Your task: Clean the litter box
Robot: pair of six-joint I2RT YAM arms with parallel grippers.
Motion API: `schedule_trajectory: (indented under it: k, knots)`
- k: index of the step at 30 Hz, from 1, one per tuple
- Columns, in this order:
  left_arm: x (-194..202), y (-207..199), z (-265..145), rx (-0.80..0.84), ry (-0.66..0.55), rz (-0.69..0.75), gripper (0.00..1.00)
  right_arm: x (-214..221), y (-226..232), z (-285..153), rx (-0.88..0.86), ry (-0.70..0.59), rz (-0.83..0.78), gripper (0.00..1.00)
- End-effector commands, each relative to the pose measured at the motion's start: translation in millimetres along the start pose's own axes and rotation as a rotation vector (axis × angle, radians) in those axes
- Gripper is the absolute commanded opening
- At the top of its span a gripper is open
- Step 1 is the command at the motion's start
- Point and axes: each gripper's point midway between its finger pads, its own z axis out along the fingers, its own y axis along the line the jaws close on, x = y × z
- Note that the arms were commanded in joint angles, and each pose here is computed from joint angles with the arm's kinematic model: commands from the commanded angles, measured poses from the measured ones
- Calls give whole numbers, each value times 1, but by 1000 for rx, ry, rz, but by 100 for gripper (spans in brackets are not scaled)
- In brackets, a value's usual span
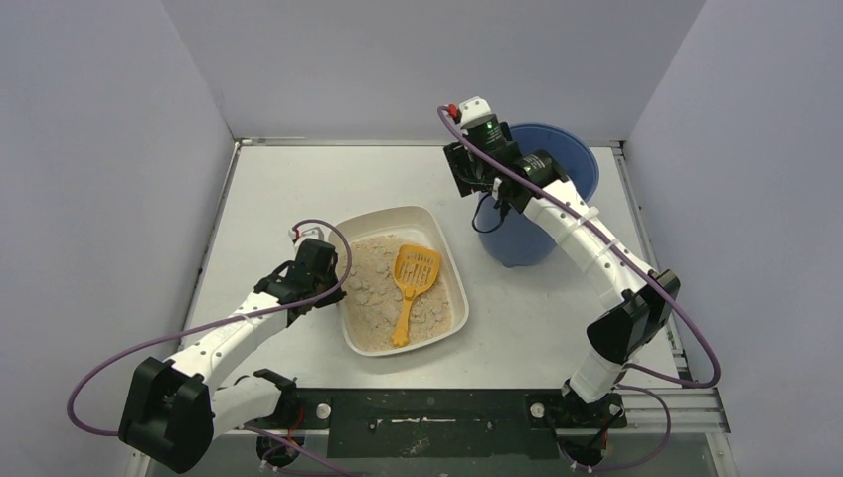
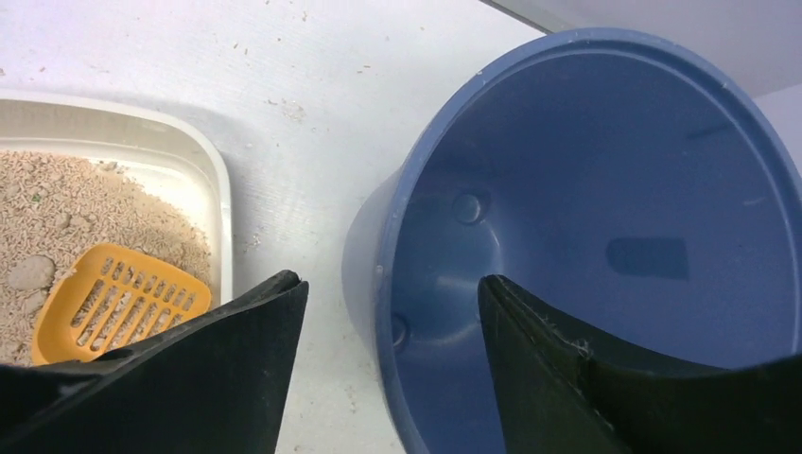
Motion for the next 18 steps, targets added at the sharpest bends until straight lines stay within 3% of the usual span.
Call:
schedule_trajectory:
  k: [1, 10, 18]
  knots:
    - [-21, -26, -5, 116, -75, -33, 0, -29, -11, -45, 49, -127, 47, 71]
    - [-11, -30, -8, 149, -56, -76, 0, -24, 20, -101, -80, -183, 126, 80]
    - [3, -43, -20, 182, -72, -184, 0, 26, 91, -121, -258, -122, 180, 83]
